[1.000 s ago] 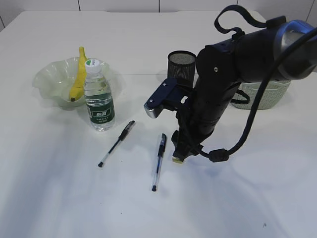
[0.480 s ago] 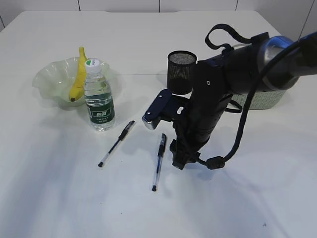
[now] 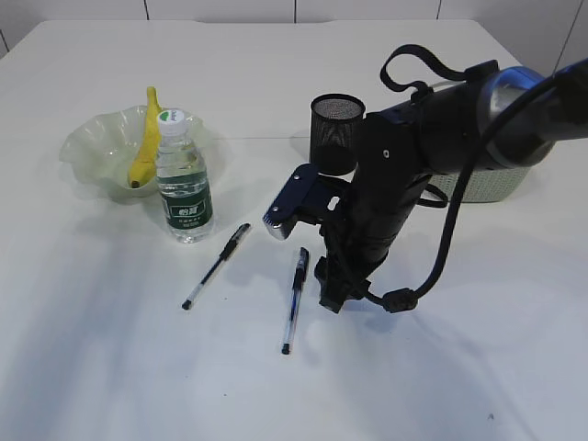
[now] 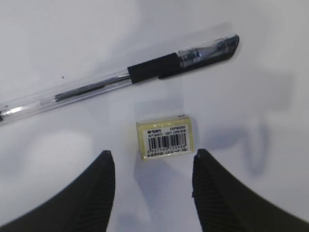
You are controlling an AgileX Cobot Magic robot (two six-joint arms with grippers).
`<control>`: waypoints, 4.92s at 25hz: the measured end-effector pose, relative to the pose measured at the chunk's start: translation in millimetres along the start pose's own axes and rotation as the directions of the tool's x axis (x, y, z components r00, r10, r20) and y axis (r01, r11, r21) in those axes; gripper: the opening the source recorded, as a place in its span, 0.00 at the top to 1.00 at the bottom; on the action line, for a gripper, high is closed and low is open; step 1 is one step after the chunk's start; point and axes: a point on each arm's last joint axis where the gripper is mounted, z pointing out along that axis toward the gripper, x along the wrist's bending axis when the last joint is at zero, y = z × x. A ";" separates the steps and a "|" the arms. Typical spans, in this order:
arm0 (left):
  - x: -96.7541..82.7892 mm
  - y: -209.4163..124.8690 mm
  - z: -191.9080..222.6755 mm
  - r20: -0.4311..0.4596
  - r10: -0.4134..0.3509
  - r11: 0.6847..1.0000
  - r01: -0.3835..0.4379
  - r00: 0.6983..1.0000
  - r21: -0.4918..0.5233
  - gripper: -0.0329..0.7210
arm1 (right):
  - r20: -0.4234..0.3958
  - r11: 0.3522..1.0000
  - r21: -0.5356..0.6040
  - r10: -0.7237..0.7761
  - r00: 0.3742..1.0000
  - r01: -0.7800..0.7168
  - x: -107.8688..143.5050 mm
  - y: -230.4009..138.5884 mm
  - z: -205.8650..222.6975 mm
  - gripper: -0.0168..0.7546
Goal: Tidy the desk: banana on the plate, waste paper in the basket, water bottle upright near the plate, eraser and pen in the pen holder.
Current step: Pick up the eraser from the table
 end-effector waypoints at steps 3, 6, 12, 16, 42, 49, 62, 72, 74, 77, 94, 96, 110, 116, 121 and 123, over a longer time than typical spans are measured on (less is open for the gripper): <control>0.0 0.0 0.0 0.000 0.000 1.000 0.000 1.000 0.000 0.30 | 0.002 1.000 0.001 -0.003 1.000 0.003 -0.2 -0.1 0.0 0.47; 0.0 0.0 0.0 0.000 0.000 1.000 0.000 1.000 0.000 0.30 | 0.001 1.000 0.003 -0.003 1.000 0.003 -0.1 -0.3 0.0 0.47; 0.0 0.0 0.0 0.000 0.002 1.000 -0.002 1.000 0.000 0.30 | 0.022 0.999 0.019 -0.034 0.999 0.034 -2.0 -1.7 0.6 0.47; 0.0 0.0 0.0 0.000 0.002 1.000 -0.002 1.000 0.000 0.30 | 0.022 0.998 0.036 -0.061 0.998 0.061 -2.1 -3.2 0.6 0.47; -1.6 0.4 0.0 0.018 0.002 1.000 -0.002 1.000 -0.004 0.30 | -0.081 0.983 0.050 -0.171 0.982 0.175 -12.7 24.7 -7.6 0.47; -1.6 0.2 0.0 0.018 0.002 1.000 -0.002 1.000 -0.003 0.30 | -0.105 0.984 0.051 -0.167 0.980 0.173 -20.1 20.0 -8.9 0.47; -1.5 -2.9 0.1 0.018 0.001 1.000 -0.001 1.000 0.005 0.30 | -0.168 0.980 0.007 -0.193 0.967 0.197 -19.5 19.1 -6.2 0.47; -1.1 -19.5 0.5 0.017 -0.001 0.999 0.000 1.000 0.054 0.30 | -0.179 0.974 0.009 -0.220 0.959 0.226 -18.6 18.3 -6.4 0.47; -1.4 -19.4 0.5 0.020 -0.001 0.999 0.000 1.000 0.053 0.30 | -0.179 0.974 0.008 -0.223 0.958 0.228 -18.6 18.3 -6.4 0.47; -2.9 -19.1 0.5 0.036 -0.002 0.999 0.000 0.999 0.049 0.30 | -0.181 0.973 0.009 -0.225 0.957 0.230 -18.5 18.1 -5.5 0.47; -8.1 -17.9 0.2 0.094 -0.001 0.999 -0.003 0.996 0.036 0.30 | -0.158 0.983 0.013 -0.179 0.971 0.184 -32.9 11.2 -2.7 0.47; -8.3 -17.8 0.2 0.097 -0.001 0.999 -0.002 0.995 0.036 0.30 | -0.172 0.983 0.025 -0.173 0.970 0.179 -33.1 11.4 4.7 0.47; -8.9 -17.7 0.1 0.103 0.001 0.999 -0.004 0.995 0.034 0.30 | -0.187 0.988 0.024 -0.146 0.971 0.153 -41.5 23.0 10.8 0.47; -8.9 -17.7 0.1 0.103 0.001 0.999 -0.004 0.995 0.034 0.30 | -0.222 0.988 0.045 -0.134 0.966 0.148 -38.7 20.5 17.7 0.47; -8.9 -17.7 0.1 0.103 0.001 0.999 -0.004 0.995 0.034 0.30 | -0.229 0.988 0.049 -0.129 0.965 0.144 -38.1 20.1 19.6 0.47; -8.9 -17.7 0.1 0.103 0.001 0.999 -0.004 0.995 0.034 0.30 | -0.238 0.988 0.058 -0.126 0.963 0.143 -37.3 19.1 21.6 0.47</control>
